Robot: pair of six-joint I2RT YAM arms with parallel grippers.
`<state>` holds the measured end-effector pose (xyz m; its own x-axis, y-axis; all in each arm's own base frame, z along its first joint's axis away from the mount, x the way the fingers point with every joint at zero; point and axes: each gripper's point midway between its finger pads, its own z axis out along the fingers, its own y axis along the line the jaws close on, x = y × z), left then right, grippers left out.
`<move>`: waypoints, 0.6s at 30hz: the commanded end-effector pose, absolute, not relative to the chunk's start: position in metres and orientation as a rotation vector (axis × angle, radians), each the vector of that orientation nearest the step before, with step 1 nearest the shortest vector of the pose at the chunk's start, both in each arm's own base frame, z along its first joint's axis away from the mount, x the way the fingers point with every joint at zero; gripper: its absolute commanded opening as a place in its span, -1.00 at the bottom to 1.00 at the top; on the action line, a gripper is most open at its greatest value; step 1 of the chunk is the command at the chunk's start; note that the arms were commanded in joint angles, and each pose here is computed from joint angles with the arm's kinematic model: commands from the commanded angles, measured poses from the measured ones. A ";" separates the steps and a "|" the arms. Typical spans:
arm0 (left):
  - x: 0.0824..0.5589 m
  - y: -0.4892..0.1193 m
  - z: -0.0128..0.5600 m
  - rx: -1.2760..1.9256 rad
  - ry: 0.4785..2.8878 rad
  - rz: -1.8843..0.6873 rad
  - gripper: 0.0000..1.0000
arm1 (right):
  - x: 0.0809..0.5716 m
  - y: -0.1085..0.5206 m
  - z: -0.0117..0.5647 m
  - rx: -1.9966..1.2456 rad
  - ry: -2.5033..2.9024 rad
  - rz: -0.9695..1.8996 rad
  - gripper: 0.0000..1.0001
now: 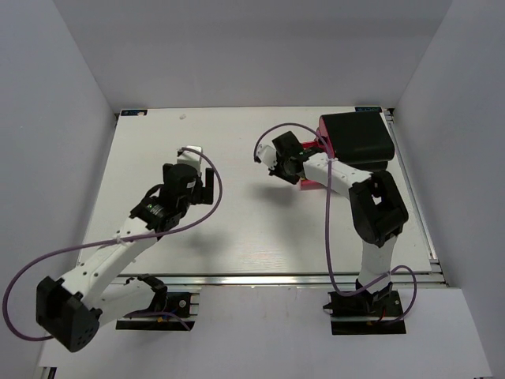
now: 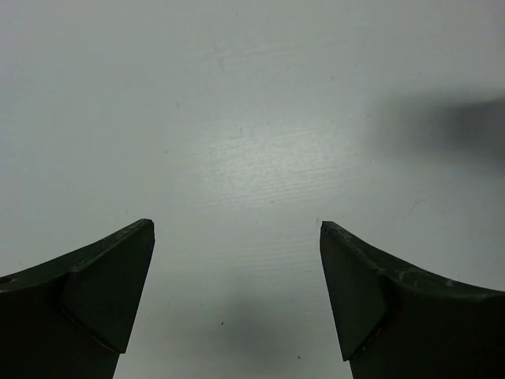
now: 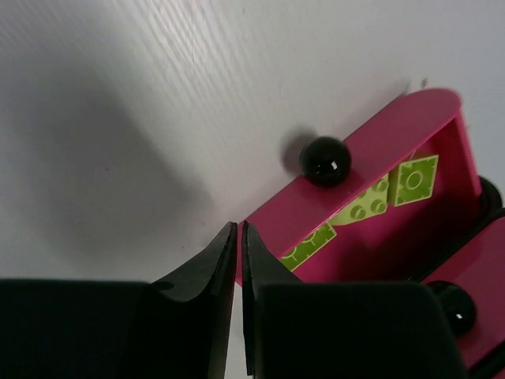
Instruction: Sort the legos into containers by color
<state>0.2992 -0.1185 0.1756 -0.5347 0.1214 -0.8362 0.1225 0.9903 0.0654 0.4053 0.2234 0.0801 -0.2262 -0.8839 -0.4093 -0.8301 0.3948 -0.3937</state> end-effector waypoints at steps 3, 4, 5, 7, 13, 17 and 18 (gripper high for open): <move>0.303 -0.118 0.216 0.144 1.995 -0.049 0.91 | 0.415 0.196 0.081 -1.529 2.091 -0.394 -0.77; 0.304 -0.118 0.214 0.149 2.003 -0.044 0.91 | 0.417 0.194 0.080 -1.536 2.089 -0.413 -0.77; 0.304 -0.119 0.214 0.150 2.006 -0.045 0.91 | 0.417 0.192 0.074 -1.554 2.094 -0.434 -0.77; 0.304 -0.118 0.213 0.151 2.012 -0.040 0.92 | 0.421 0.188 0.073 -1.555 2.084 -0.503 -0.77; 0.302 -0.113 0.221 0.129 1.981 -0.032 0.94 | 0.427 0.171 0.062 -1.604 2.066 -0.704 -0.78; 0.302 -0.111 0.222 0.126 1.977 -0.027 0.94 | 0.437 0.157 0.066 -1.574 2.039 -0.859 -0.78; 0.302 -0.111 0.222 0.126 1.977 -0.027 0.94 | 0.438 0.155 0.066 -1.572 2.039 -0.879 -0.78</move>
<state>0.3020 -0.1151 0.2122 -0.4205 0.0825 -0.9035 0.1141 0.9928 0.0375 0.4225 0.1714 0.0492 -0.2352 -0.9718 -0.0144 -0.7704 0.1954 -0.6068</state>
